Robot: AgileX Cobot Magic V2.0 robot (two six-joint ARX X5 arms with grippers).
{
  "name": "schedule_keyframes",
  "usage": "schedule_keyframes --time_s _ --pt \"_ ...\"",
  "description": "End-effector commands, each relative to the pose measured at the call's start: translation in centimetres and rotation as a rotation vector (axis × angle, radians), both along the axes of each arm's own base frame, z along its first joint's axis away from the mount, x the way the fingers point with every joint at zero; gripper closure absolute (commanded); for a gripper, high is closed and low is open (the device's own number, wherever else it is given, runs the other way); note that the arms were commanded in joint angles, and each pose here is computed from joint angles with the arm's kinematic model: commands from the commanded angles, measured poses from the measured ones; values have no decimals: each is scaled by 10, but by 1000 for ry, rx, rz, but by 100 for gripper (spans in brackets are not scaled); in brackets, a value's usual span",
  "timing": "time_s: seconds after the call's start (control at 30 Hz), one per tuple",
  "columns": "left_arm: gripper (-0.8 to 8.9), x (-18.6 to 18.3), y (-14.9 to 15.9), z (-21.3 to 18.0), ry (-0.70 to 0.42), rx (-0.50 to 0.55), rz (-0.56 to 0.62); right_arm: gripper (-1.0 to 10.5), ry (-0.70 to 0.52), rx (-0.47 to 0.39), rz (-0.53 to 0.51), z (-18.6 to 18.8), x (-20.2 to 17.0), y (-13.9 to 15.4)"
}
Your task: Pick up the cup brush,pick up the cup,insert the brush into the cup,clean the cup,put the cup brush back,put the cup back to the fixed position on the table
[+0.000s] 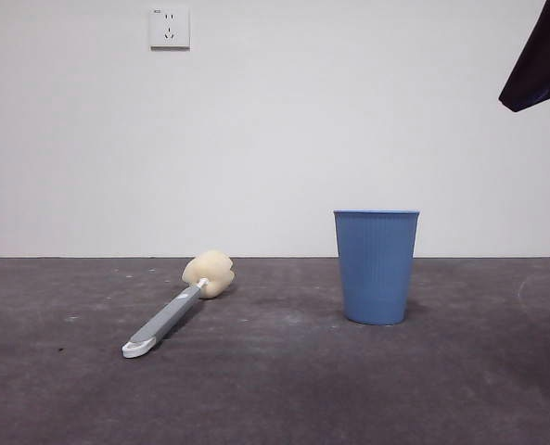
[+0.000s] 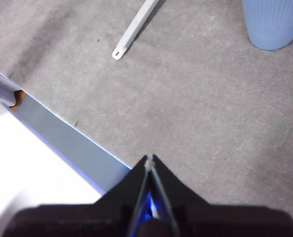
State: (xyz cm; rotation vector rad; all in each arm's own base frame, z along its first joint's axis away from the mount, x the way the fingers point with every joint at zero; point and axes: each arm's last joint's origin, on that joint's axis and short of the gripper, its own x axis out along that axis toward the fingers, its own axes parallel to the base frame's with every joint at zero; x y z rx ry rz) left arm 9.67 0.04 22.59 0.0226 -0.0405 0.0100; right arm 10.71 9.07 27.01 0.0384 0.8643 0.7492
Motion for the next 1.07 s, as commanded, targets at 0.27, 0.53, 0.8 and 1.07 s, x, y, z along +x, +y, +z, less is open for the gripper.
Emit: schedule_keyframes --time_s 0.27,0.53,0.8,1.07 --pt "817 3 1 -65 91 -104 5 945 -3 8 -6 1 0 0" --pt "817 0 1 -77 205 -103 11 945 -3 8 -6 1 0 0" --pt "817 -1 0 -79 226 -104 1 945 -4 8 -5 1 0 0" --pt "817 -1 0 -79 224 -104 4 945 -4 7 -5 1 0 0"
